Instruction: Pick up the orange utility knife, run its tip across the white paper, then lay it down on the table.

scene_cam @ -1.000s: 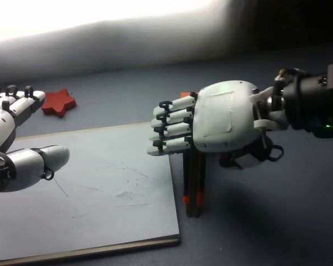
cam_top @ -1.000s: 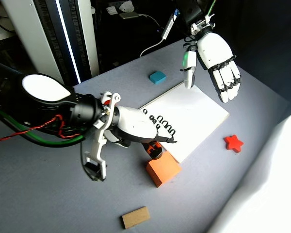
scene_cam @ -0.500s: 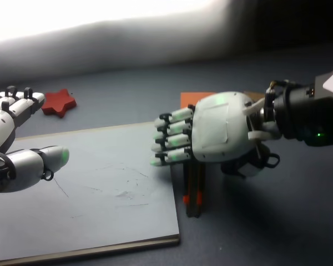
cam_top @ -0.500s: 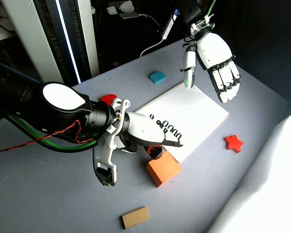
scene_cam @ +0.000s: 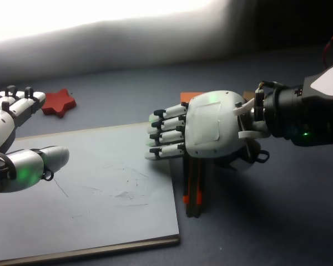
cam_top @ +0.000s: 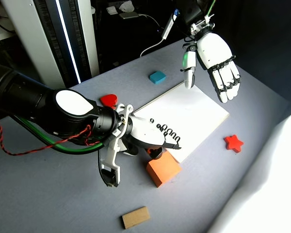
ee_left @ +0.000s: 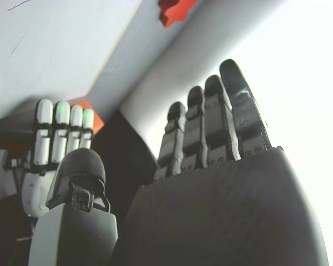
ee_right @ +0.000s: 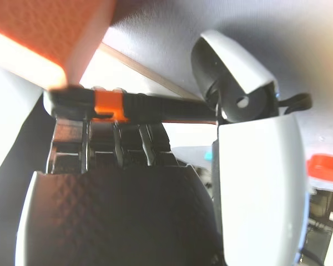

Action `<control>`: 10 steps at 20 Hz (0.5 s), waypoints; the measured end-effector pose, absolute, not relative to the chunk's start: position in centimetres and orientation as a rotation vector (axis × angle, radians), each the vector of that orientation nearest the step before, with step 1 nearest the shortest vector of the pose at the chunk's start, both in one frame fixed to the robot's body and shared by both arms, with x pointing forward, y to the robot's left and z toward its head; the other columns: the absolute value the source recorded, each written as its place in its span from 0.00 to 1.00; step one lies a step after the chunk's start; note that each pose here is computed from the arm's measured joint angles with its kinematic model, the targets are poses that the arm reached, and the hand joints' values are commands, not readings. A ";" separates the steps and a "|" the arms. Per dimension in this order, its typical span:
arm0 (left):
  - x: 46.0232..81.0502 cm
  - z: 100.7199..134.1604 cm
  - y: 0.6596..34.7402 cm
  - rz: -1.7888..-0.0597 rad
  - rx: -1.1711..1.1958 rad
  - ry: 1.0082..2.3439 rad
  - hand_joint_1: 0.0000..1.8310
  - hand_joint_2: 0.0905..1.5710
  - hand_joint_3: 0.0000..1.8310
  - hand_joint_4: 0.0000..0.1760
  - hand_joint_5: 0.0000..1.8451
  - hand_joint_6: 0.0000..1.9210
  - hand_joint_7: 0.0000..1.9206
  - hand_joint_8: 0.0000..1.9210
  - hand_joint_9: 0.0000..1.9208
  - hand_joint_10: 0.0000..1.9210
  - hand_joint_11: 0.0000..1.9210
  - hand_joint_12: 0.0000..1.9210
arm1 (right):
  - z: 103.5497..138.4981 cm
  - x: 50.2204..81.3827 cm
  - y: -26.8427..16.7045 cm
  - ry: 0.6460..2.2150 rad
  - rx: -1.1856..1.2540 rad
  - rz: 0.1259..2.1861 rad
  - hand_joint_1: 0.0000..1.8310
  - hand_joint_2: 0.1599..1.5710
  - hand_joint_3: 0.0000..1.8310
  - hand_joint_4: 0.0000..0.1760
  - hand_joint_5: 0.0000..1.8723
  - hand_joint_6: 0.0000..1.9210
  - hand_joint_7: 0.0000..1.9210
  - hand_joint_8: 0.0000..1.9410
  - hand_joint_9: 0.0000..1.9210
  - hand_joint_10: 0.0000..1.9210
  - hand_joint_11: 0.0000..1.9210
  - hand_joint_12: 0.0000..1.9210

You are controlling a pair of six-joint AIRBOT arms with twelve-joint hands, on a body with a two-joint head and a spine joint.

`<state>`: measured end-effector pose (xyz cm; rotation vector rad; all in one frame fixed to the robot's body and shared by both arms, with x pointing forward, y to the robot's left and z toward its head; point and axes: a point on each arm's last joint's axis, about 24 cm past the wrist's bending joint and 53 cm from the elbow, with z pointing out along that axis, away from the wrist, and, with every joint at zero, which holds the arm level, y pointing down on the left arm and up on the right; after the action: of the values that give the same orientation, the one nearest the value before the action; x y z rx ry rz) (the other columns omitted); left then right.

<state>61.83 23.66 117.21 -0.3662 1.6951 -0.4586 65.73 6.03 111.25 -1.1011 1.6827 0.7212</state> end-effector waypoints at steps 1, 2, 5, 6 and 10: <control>61.8 117.2 23.7 -0.459 -0.366 1.695 0.00 0.80 0.00 0.17 0.03 0.00 0.06 0.00 0.07 0.00 0.00 0.33 | 111.3 65.7 6.0 1.683 -1.097 0.724 0.63 0.57 0.24 0.00 0.00 0.00 0.01 0.00 0.00 0.00 0.00 0.00; 61.8 117.2 23.7 -0.459 -0.366 1.695 0.00 0.80 0.00 0.16 0.03 0.00 0.06 0.00 0.07 0.00 0.00 0.34 | 111.3 65.7 6.1 1.682 -1.099 0.727 0.63 0.57 0.25 0.00 0.03 0.01 0.05 0.02 0.02 0.01 0.00 0.00; 61.9 117.3 23.9 -0.454 -0.368 1.690 0.00 0.80 0.00 0.18 0.03 0.00 0.06 0.00 0.08 0.00 0.00 0.38 | 111.3 65.4 6.3 1.679 -1.106 0.736 0.63 0.57 0.29 0.00 0.06 0.72 0.12 0.66 0.04 0.61 0.00 0.72; 61.9 117.3 23.9 -0.453 -0.368 1.690 0.00 0.80 0.00 0.20 0.03 0.00 0.06 0.00 0.08 0.00 0.00 0.38 | 111.3 65.5 6.3 1.679 -1.104 0.737 0.57 0.77 0.14 0.00 0.21 0.88 0.25 0.84 0.09 0.78 0.00 0.90; 61.9 117.2 23.6 -0.458 -0.367 1.691 0.00 0.79 0.00 0.23 0.03 0.00 0.07 0.00 0.09 0.00 0.00 0.40 | 111.1 65.4 6.4 1.669 -1.100 0.739 0.63 0.45 0.61 0.00 0.41 0.89 0.42 0.99 0.42 1.00 0.30 1.00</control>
<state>61.92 23.64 117.19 -0.3672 1.6914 -0.4576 65.36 6.41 111.15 -1.1005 1.6686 0.7390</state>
